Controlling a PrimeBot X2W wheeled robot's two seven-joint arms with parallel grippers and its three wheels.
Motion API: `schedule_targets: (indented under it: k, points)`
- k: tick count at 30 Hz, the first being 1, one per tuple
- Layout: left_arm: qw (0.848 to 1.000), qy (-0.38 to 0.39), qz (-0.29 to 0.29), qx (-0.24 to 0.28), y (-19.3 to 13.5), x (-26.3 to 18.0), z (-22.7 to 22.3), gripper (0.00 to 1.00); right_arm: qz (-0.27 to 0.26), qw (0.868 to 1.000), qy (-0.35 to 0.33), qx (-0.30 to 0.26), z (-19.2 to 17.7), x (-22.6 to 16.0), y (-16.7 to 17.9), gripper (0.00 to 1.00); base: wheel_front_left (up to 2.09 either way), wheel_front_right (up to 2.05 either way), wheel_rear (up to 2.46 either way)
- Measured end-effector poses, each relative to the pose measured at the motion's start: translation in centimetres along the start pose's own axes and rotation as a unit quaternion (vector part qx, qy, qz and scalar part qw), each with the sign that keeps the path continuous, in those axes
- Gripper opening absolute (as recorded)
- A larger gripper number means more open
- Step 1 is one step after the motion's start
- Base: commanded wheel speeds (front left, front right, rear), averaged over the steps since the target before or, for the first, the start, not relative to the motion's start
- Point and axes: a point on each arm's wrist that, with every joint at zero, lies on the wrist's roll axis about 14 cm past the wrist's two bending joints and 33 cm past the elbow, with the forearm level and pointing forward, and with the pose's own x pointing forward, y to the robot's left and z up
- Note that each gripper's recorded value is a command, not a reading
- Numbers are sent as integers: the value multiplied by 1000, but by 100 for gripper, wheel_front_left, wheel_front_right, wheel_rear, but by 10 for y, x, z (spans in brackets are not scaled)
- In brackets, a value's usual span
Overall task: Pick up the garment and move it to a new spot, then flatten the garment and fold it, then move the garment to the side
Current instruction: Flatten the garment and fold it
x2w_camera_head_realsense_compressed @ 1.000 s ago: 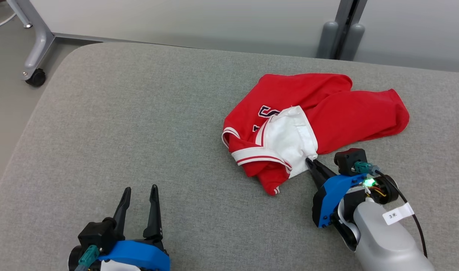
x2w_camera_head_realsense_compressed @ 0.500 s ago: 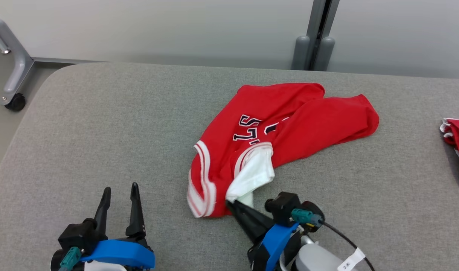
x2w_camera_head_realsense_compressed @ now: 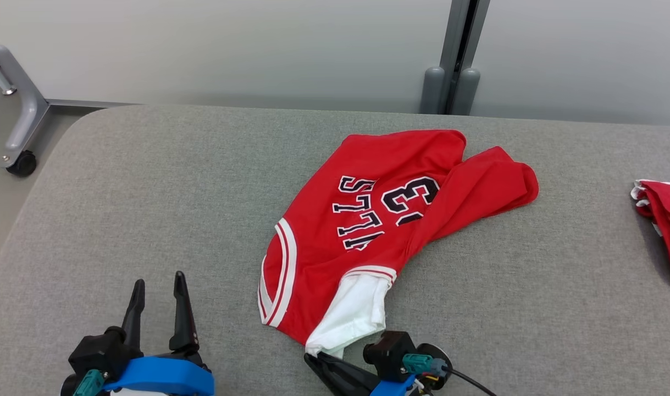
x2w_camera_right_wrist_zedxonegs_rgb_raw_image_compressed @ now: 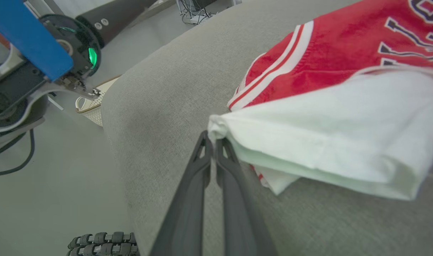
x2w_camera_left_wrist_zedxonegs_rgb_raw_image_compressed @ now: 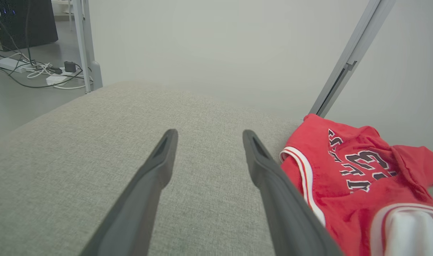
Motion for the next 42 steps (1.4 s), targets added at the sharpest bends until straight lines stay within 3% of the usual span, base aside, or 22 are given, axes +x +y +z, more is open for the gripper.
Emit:
schedule_targets:
  k: [1, 2, 4, 11, 14, 21, 26, 32, 37, 42]
  points:
    - [1000, 1, -2, -1, -2, 0, -1, 100, -5, 1000, 4, 4, -4, -2, -2, 7, 0, 0, 0]
    - [1000, 4, -5, -2, -3, -1, -3, 100, -10, 1000, 4, 9, -6, -3, -4, 20, 0, 0, 0]
    - [1000, 8, -11, -3, -8, 0, -6, 100, -23, 1000, -2, 19, -7, -7, -9, 100, 0, 0, 0]
    - [999, 14, -37, -4, -25, 4, -10, 100, -65, 996, -61, 24, 22, -16, -34, 100, 0, 0, 0]
    - [999, 16, -42, -5, -29, 5, -11, 100, -96, 992, -87, 5, 43, -25, -61, 100, 0, 0, 0]
    - [998, 25, -50, -5, -35, 13, -17, 100, -214, 968, -99, -80, 111, -61, -172, 100, 0, 0, 0]
    - [998, 26, -51, -3, -35, 21, -17, 100, -286, 947, -47, -137, 144, -76, -244, 100, 0, 0, 0]
    - [999, 32, -37, 2, -26, 24, -20, 100, -328, 937, 22, -121, 147, -63, -300, 100, 0, 0, 0]
    - [999, 40, -9, 7, -9, 20, -24, 100, -361, 923, 90, -101, 128, -56, -345, 100, 0, 0, 0]
    - [998, 59, 19, 14, 8, 14, -34, 100, -367, 917, 138, -65, 98, -35, -368, 100, 0, 0, 0]
